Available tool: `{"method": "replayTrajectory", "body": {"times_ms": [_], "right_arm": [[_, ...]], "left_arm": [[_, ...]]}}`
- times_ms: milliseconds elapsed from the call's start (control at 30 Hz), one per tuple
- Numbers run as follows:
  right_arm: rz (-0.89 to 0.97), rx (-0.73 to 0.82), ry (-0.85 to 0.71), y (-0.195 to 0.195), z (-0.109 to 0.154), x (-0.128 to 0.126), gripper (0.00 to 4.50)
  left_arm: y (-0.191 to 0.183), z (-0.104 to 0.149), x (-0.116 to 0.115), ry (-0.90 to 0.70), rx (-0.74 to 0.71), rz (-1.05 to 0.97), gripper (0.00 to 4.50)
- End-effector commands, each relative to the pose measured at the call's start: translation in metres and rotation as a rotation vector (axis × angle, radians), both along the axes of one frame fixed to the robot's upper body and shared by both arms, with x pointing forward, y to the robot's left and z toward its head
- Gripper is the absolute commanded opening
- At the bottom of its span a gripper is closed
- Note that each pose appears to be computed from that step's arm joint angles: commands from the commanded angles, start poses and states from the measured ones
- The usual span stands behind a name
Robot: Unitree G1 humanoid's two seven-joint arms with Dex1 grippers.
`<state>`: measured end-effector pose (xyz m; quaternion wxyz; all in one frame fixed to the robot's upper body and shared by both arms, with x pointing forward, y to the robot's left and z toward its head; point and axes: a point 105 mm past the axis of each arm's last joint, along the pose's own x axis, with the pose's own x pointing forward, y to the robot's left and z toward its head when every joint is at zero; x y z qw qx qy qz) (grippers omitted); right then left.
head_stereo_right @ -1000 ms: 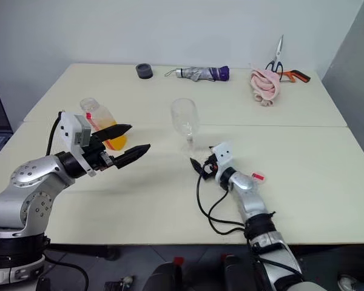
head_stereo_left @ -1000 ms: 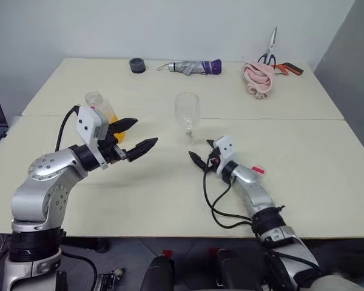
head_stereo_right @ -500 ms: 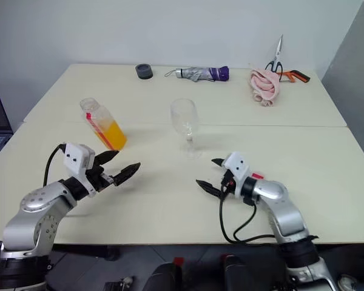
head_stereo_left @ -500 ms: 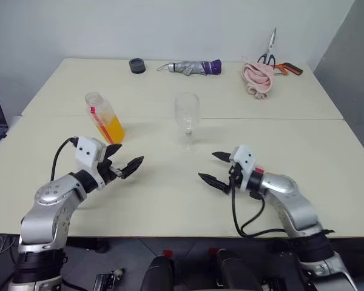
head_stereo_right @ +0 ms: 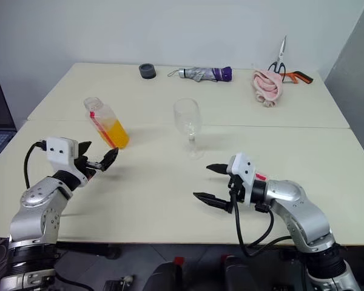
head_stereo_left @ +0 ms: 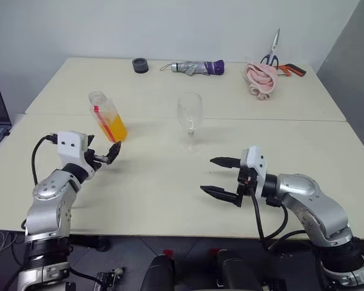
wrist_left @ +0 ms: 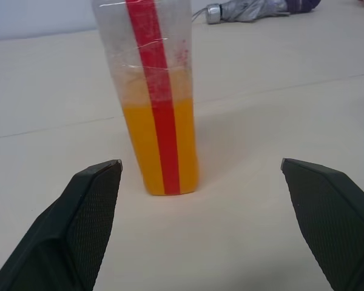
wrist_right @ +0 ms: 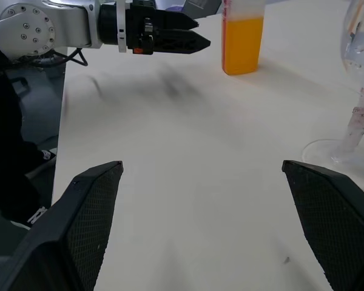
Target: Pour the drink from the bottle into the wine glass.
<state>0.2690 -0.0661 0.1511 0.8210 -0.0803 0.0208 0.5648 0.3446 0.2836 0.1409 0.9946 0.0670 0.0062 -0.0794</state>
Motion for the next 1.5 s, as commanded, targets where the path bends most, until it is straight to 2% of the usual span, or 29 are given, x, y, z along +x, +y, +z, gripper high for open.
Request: {"method": "replayTrajectory", "body": {"times_ms": [33,667,933,1500], "right_arm": [[0.036,0.029,-0.051,0.005,0.017,-0.006,4.48],[0.089,0.055,-0.054,0.013,0.029,-0.013,4.48],[0.117,0.061,-0.063,0.018,0.035,-0.016,4.48],[0.115,0.073,-0.115,0.025,0.045,-0.013,4.48]], "left_arm": [[0.005,0.018,0.001,-0.069,0.013,0.018,4.50],[0.018,0.031,0.012,-0.099,0.027,0.060,4.50],[0.022,0.045,0.029,-0.116,0.036,0.048,4.50],[0.017,0.053,0.057,-0.116,0.023,-0.018,4.50]]}}
